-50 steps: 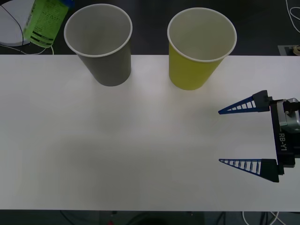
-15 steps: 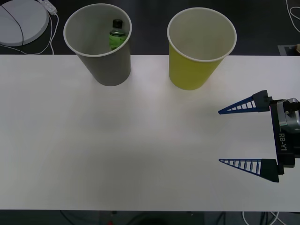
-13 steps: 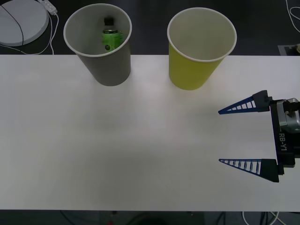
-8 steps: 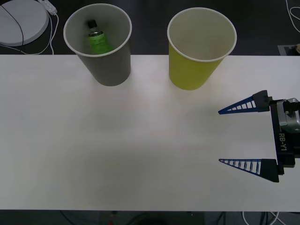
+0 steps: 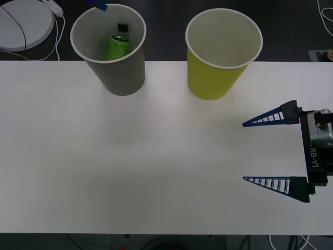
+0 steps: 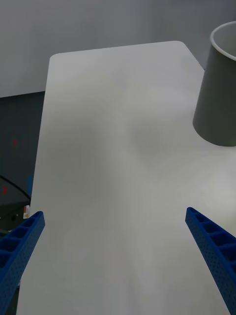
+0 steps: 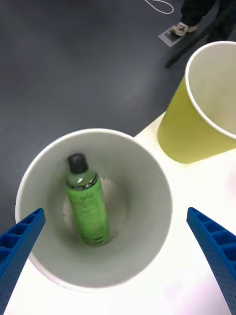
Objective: Put the can into the green bin and the plastic bottle into the gray bin
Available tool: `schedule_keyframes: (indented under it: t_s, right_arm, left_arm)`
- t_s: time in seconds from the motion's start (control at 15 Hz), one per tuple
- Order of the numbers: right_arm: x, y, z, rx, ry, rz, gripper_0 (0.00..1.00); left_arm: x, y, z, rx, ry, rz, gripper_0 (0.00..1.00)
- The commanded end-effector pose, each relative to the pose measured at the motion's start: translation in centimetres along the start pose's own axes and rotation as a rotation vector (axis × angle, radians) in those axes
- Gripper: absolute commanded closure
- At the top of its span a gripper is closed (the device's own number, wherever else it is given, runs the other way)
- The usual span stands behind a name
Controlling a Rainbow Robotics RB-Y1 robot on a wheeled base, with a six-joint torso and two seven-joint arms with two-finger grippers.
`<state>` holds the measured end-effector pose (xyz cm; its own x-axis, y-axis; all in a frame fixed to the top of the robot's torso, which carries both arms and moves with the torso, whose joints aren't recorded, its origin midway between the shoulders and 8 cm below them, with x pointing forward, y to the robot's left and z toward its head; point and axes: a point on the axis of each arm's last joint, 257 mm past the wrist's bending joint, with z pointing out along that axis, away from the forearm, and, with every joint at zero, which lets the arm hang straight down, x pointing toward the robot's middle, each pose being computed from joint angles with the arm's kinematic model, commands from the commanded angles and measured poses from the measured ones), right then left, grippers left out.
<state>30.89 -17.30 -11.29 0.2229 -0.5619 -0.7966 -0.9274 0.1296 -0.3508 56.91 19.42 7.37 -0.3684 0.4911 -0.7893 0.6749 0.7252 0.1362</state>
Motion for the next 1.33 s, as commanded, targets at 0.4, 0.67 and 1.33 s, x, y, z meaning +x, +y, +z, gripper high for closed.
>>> schedule_keyframes:
  t_s: [0.4,0.67,1.33]
  right_arm:
    - [0.0,0.0,0.0,0.0,0.0,0.0,0.0]
    - [0.0,0.0,0.0,0.0,0.0,0.0,0.0]
    - [0.0,0.0,0.0,0.0,0.0,0.0,0.0]
  left_arm:
    - [3.9,-0.7,-2.4,0.04,-0.008,-0.024,0.0]
    - [5.0,-1.4,-3.4,0.07,-0.027,-0.039,0.0]
    - [13.6,-4.3,-5.5,0.108,-0.013,0.087,0.0]
